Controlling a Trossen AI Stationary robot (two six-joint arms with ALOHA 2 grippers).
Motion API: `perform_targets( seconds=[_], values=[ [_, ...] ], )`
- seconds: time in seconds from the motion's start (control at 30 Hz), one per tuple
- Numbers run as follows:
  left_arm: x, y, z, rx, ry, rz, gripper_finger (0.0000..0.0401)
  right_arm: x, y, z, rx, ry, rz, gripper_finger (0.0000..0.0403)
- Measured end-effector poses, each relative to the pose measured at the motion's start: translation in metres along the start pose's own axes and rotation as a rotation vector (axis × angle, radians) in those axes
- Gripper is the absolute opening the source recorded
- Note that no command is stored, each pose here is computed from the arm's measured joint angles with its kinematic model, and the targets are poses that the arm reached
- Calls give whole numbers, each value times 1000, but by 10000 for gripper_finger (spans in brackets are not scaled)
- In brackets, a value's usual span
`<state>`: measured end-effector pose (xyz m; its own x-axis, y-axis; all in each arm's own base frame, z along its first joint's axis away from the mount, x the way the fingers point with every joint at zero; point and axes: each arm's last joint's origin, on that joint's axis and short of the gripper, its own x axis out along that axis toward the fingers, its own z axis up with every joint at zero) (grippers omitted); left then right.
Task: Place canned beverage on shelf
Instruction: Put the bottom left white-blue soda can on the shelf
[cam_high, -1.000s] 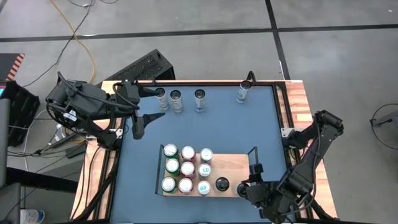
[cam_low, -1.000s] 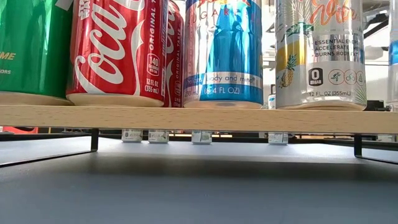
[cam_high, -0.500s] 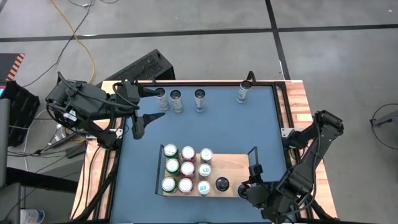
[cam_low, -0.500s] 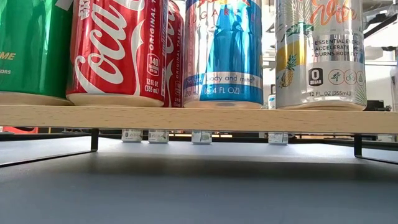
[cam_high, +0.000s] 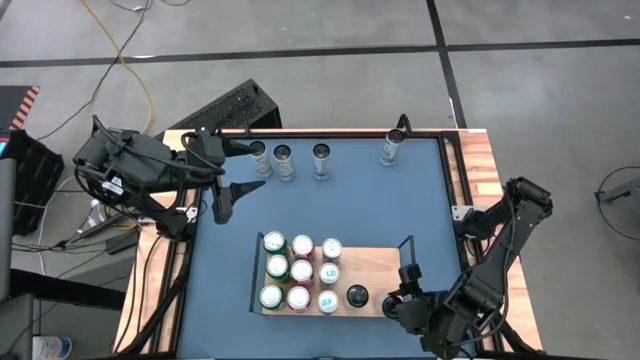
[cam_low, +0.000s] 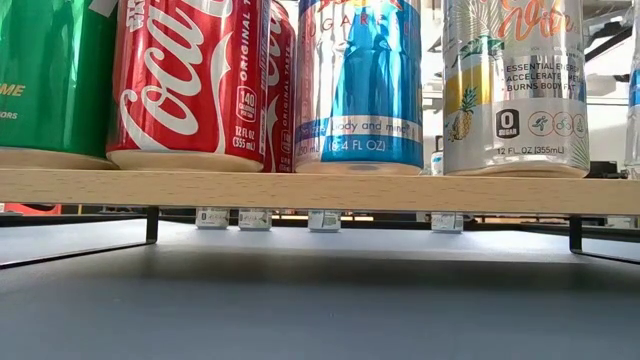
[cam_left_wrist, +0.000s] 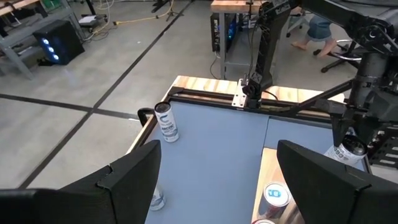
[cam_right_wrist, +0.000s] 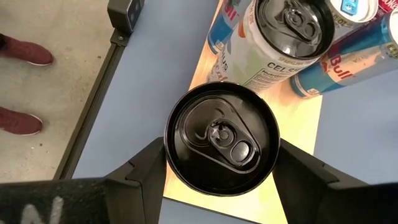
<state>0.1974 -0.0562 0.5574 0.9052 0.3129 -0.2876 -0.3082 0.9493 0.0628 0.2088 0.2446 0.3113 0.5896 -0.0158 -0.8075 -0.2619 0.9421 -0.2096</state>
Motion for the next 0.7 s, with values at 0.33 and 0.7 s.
perform_targets(
  seconds=[0.33,0.7],
  values=[
    [0,0,0,-3,0,0,308,0,-2,2,12,-17,4,240],
    [1,0,-1,4,2,3,308,1,-4,3,-4,-29,3,240]
  ],
)
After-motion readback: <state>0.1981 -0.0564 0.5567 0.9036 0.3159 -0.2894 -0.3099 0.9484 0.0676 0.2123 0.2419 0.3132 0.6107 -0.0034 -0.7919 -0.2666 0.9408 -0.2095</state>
